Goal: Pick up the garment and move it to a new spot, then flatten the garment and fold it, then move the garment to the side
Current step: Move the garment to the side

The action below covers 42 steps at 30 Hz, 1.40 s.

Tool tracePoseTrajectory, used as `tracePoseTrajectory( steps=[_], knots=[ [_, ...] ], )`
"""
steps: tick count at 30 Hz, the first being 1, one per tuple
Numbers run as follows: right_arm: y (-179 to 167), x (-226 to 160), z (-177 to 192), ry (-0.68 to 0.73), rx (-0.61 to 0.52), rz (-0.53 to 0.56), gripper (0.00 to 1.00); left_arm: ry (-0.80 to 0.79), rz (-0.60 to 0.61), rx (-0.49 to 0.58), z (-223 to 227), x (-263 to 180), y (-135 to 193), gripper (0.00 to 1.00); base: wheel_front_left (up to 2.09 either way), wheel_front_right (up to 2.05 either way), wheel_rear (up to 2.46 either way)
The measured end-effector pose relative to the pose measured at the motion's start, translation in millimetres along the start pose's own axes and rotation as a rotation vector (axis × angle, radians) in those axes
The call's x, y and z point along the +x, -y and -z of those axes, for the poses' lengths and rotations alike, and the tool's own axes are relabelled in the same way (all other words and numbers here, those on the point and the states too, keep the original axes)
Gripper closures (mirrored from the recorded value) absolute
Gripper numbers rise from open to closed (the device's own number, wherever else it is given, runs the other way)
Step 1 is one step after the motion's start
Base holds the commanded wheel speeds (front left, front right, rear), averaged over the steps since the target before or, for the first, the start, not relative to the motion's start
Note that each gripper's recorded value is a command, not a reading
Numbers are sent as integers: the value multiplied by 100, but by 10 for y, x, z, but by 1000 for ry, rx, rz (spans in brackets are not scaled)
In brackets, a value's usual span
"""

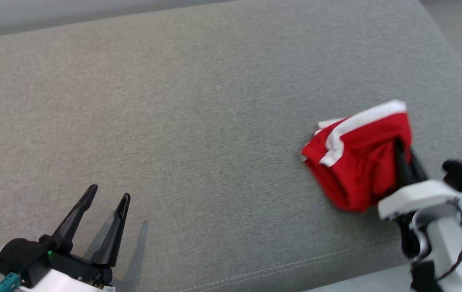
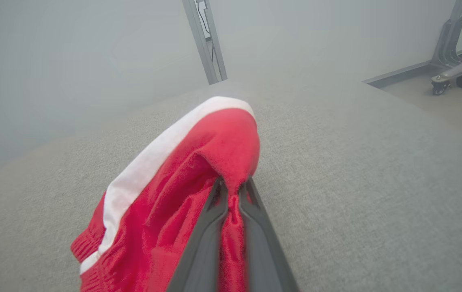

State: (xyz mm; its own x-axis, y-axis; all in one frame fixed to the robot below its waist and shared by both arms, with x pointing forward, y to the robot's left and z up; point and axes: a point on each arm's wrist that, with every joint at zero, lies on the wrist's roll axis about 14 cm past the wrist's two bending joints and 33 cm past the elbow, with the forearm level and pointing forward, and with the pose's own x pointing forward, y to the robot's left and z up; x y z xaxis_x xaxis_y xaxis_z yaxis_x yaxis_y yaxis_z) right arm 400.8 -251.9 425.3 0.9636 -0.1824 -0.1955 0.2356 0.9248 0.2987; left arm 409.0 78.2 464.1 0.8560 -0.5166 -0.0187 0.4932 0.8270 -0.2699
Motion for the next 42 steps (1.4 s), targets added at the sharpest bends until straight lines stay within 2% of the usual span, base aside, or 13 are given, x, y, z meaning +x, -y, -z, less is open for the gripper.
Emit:
tracePoseTrajectory(
  steps=[3,8,13,19,20,21,22,30,36,42],
  knots=[
    [23,302,-248,53,-102,10,100,-9,-15,15,-2,-63,-108,0,0,0,0],
    [233,646,-463,76,-222,97,100,-12,-65,25,-34,-194,-303,0,0,0,0],
    [450,783,-442,44,-270,188,100,-15,-107,26,-64,-339,-421,0,0,0,0],
    [554,839,-394,25,-291,239,100,-12,-141,22,-94,-440,-488,0,0,0,0],
    [566,840,-394,21,-309,242,75,-11,-141,23,-98,-442,-489,0,0,0,0],
    [582,840,-408,22,-318,248,28,-9,-140,23,-104,-440,-485,0,0,0,0],
    [595,840,-420,26,-321,253,0,-8,-137,24,-109,-436,-479,0,0,0,0],
    [566,791,-600,83,-350,249,0,18,-135,30,-190,-438,-436,0,0,0,0],
    [-158,786,-849,191,-353,32,0,50,-212,33,-246,-543,-502,0,0,0,0],
    [-620,509,-712,193,-300,-130,0,77,-285,55,-312,-710,-555,0,0,0,0]
  ],
)
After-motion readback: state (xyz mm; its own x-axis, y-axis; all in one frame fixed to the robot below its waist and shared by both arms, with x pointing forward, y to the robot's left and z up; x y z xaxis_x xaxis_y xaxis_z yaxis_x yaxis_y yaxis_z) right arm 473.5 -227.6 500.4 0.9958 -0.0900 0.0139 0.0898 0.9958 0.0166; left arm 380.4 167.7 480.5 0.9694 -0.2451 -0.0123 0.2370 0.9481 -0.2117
